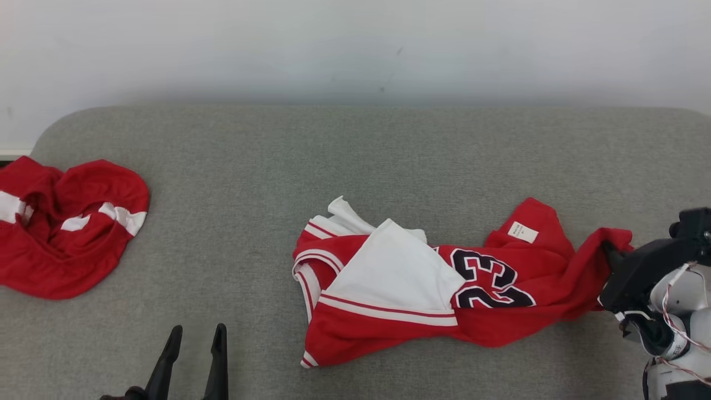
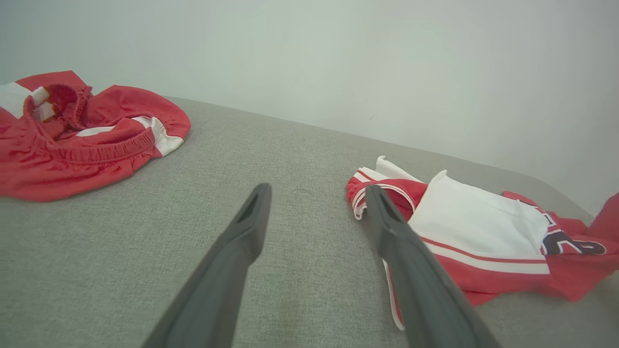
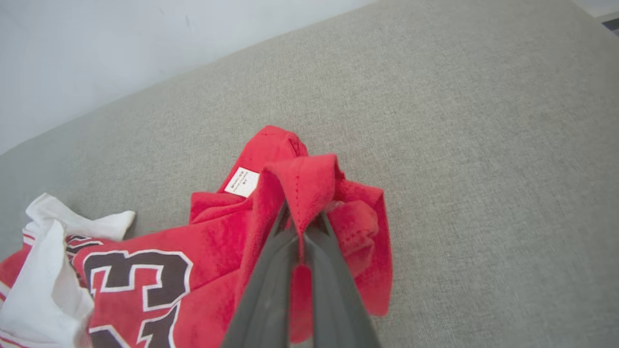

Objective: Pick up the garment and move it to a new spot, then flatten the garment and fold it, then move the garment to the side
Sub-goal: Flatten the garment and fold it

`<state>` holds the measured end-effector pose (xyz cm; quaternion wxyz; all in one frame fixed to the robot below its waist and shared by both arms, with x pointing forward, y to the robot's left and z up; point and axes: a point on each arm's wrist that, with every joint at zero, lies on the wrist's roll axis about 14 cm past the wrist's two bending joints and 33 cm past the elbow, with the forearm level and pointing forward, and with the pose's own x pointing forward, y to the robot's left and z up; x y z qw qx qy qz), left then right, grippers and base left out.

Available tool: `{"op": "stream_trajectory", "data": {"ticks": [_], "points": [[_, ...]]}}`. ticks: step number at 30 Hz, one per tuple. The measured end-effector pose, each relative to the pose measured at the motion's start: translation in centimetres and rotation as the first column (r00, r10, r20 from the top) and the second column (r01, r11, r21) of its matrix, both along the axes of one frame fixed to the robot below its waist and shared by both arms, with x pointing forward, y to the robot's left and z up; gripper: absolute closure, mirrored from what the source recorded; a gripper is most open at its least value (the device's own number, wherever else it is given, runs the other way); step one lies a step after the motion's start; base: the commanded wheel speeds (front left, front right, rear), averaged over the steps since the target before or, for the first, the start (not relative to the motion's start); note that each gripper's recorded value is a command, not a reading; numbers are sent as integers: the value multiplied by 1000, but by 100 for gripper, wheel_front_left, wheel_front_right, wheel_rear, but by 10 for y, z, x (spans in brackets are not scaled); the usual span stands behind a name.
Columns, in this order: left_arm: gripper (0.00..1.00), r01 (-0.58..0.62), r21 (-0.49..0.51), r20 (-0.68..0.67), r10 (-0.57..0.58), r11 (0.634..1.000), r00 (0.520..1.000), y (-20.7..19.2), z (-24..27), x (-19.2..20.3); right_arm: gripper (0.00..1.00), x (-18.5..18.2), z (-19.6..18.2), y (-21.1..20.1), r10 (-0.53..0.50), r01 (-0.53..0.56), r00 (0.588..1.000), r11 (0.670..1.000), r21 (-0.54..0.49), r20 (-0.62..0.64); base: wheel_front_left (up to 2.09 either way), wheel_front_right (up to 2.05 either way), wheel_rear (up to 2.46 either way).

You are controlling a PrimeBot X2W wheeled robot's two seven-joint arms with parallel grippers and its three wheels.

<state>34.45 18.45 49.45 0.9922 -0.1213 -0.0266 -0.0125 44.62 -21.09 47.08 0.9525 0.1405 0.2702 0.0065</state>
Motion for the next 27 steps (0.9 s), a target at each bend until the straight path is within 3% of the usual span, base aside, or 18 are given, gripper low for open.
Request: {"op": "stream_trajectory", "data": {"ticks": [5,6,7,8,9,16,22,27], "points": [[0,-34,1,-13,34,999,999,10,-3,-3,100,27,-21,7,12,-13,999,999,-53,-33,0,0,0],[0,-39,1,-15,39,999,999,11,-4,-3,94,32,-24,8,16,-19,999,997,-71,-34,0,0,0],[0,-44,1,-17,44,999,999,13,-4,-2,94,37,-27,10,22,-25,999,996,-88,-36,0,0,0],[0,-48,0,-19,48,999,999,14,-5,-2,58,41,-31,12,30,-34,999,994,-104,-41,0,0,0],[0,-53,1,-24,53,999,998,16,-6,-2,0,44,-37,12,36,-41,998,992,-122,-50,0,0,0],[0,-88,10,-53,89,996,995,27,-15,0,0,68,-44,20,110,-108,994,963,-246,-5,0,0,0],[0,-82,7,-45,82,997,996,25,-13,2,0,75,-10,2,138,-71,976,933,-352,169,0,0,0],[0,-57,-1,-24,57,998,998,17,-7,4,0,53,11,-1,189,-53,932,914,-401,309,0,0,0]]}}
